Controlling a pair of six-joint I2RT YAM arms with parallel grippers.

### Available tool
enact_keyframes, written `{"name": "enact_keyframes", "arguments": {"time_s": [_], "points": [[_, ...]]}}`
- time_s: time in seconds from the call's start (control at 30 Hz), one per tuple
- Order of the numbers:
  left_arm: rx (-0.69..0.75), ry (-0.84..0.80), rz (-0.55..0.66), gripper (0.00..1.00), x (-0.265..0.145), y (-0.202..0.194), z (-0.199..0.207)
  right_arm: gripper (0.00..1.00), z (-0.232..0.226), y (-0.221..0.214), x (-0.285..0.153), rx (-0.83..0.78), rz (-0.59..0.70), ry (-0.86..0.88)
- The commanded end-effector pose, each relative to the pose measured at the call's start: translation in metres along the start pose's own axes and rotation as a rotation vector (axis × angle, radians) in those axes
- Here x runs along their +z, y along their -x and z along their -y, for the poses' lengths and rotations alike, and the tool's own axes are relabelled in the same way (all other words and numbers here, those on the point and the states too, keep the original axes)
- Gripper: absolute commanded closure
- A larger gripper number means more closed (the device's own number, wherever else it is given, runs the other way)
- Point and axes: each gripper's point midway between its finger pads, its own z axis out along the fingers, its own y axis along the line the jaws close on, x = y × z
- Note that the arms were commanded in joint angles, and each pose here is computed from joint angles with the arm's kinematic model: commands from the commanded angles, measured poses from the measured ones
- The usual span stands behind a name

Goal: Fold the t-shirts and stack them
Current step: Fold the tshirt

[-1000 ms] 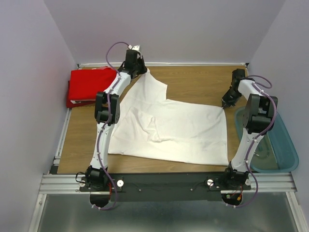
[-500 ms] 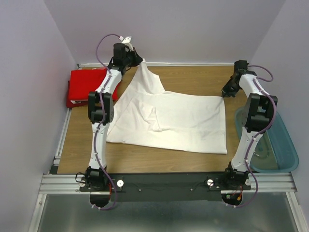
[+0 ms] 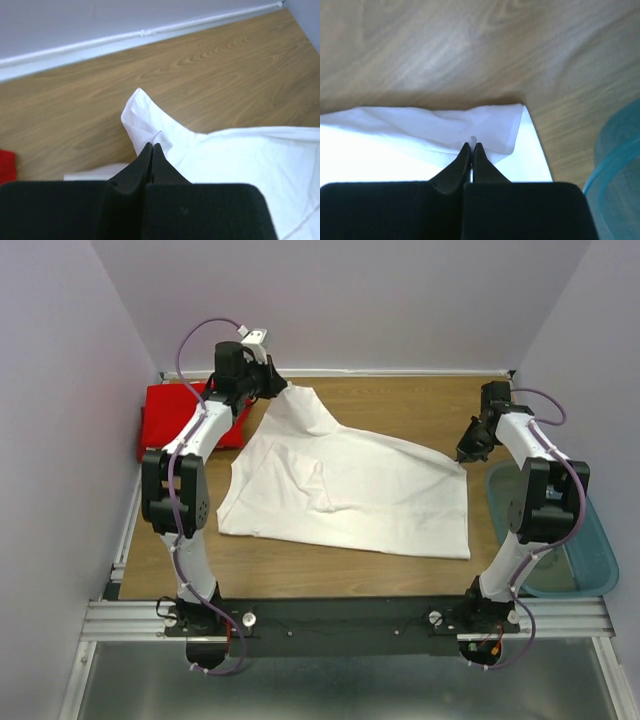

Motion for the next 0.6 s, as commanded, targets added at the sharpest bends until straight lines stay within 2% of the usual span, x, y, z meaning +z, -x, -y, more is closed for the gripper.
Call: {"name": "enact_keyframes", "arguments": {"time_s": [0.0, 0.03, 0.1, 0.13, 0.17, 0.2, 0.3, 0.57], "points": [[0.036, 0.012, -0.001, 1.0, -0.032, -0.003, 0.013, 0.99, 0.005, -0.016, -0.009, -0.036, -0.015, 0.003], [0.016, 0.022, -0.041, 1.0, -0.037, -0.021, 0.011, 1.0, 0.006, -0.024, -0.009, -0.039, -0.03, -0.002], [0.016, 0.04, -0.044, 1.0, -0.056, -0.022, 0.018, 0.99, 0.008, -0.029, -0.012, -0.034, -0.031, -0.003], [0.003, 0.053, -0.074, 1.0, -0.061, -0.037, 0.016, 0.99, 0.011, -0.036, -0.014, -0.033, -0.043, -0.009], [0.01, 0.075, -0.058, 1.0, -0.073, -0.032, 0.019, 0.99, 0.013, -0.039, -0.016, -0.028, -0.046, -0.011], [-0.003, 0.098, -0.095, 1.0, -0.081, -0.048, 0.016, 0.99, 0.02, -0.039, -0.019, -0.028, -0.034, -0.044], [-0.006, 0.158, -0.129, 1.0, -0.105, -0.062, 0.015, 0.99, 0.03, -0.053, -0.022, -0.027, -0.056, -0.068], [-0.009, 0.227, -0.145, 1.0, -0.156, -0.076, 0.026, 0.97, 0.041, -0.071, -0.027, -0.02, -0.086, -0.096]]}}
